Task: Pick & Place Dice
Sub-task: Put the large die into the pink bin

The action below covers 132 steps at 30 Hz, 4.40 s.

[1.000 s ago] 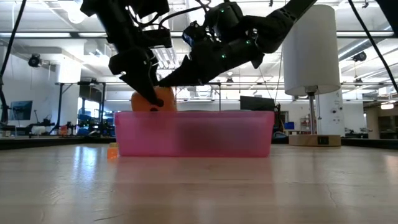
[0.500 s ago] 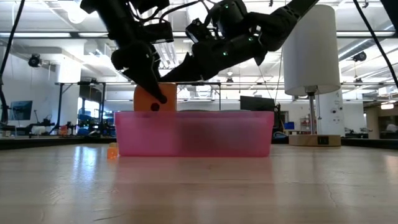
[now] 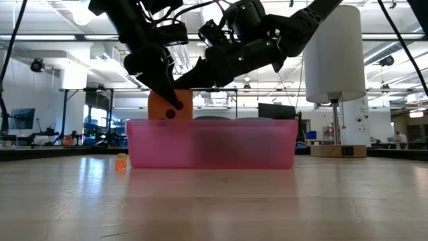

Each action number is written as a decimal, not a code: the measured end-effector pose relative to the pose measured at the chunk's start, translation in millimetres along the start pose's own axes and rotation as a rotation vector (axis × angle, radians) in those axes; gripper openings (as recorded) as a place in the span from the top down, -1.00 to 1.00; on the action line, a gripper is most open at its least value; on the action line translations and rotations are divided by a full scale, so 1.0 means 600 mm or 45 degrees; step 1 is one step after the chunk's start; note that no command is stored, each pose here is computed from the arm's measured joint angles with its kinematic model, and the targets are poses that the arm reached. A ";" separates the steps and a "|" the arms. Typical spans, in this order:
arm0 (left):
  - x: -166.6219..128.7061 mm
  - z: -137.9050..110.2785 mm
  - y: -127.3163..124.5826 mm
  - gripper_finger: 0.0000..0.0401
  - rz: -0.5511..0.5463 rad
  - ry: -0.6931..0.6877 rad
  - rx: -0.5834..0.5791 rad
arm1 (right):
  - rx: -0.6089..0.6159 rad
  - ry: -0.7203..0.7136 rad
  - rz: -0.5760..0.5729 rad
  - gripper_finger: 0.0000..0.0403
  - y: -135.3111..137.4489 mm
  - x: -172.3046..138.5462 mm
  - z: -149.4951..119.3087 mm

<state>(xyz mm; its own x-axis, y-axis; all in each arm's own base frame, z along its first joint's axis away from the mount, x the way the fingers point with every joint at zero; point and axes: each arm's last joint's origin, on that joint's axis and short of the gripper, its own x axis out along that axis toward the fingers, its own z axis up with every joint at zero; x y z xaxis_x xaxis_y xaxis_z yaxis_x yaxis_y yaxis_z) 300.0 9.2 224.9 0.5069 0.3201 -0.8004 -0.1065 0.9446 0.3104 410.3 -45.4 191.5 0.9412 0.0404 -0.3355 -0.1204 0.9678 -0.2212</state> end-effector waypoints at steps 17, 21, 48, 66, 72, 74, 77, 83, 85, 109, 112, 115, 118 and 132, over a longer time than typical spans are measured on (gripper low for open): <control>0.001 0.000 0.000 -0.98 0.004 -0.003 0.005 | 0.014 0.025 0.000 0.96 -0.004 0.002 -0.010; 0.003 -0.004 -0.001 -0.99 0.002 0.022 0.014 | 0.019 0.043 -0.001 0.96 -0.008 0.015 -0.022; -0.003 -0.003 0.002 -0.97 0.032 0.015 0.013 | 0.071 0.234 -0.027 0.96 -0.015 0.018 -0.046; -0.033 -0.008 0.013 -0.97 0.049 0.006 0.030 | 0.045 0.191 -0.061 0.96 -0.022 0.004 -0.023; -0.058 -0.010 0.021 -0.97 0.055 -0.038 0.012 | 0.075 0.250 -0.127 0.96 -0.030 0.005 -0.034; -0.066 -0.010 0.024 -0.98 0.057 -0.056 0.005 | 0.082 0.273 -0.129 0.96 -0.034 0.005 -0.039; -0.074 -0.011 0.026 -0.97 0.058 -0.072 -0.001 | 0.101 0.290 -0.132 0.96 -0.037 0.004 -0.043; -0.080 -0.012 0.028 -0.96 0.059 -0.081 -0.008 | 0.126 0.303 -0.139 0.96 -0.040 0.003 -0.045; -0.080 -0.013 0.028 -0.96 0.059 -0.075 -0.006 | 0.140 0.313 -0.156 0.96 -0.043 0.003 -0.047; -0.079 -0.016 0.027 -0.96 0.056 -0.054 -0.017 | 0.295 0.369 -0.142 0.96 -0.061 -0.023 -0.044; -0.079 -0.017 0.027 -0.97 0.054 -0.042 -0.012 | 0.276 0.412 -0.119 0.96 -0.057 -0.040 -0.031; -0.079 -0.018 0.027 -0.96 0.054 -0.038 -0.011 | 0.265 0.416 -0.102 0.96 -0.052 -0.055 -0.014; -0.080 -0.018 0.027 -0.95 0.054 -0.039 -0.011 | 0.242 0.397 -0.090 0.96 -0.044 -0.066 -0.002; -0.080 -0.018 0.027 -0.95 0.054 -0.035 -0.012 | 0.298 0.386 -0.202 0.96 -0.052 -0.046 -0.046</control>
<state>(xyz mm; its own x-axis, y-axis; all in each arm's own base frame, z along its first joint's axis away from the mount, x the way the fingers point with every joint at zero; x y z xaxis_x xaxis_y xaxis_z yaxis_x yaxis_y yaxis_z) 264.5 10.3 262.5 0.5249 0.3582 -0.7722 -0.1361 0.9308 0.3392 379.2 -83.6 182.4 0.8023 -0.1549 -0.5765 0.1266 0.9879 -0.0892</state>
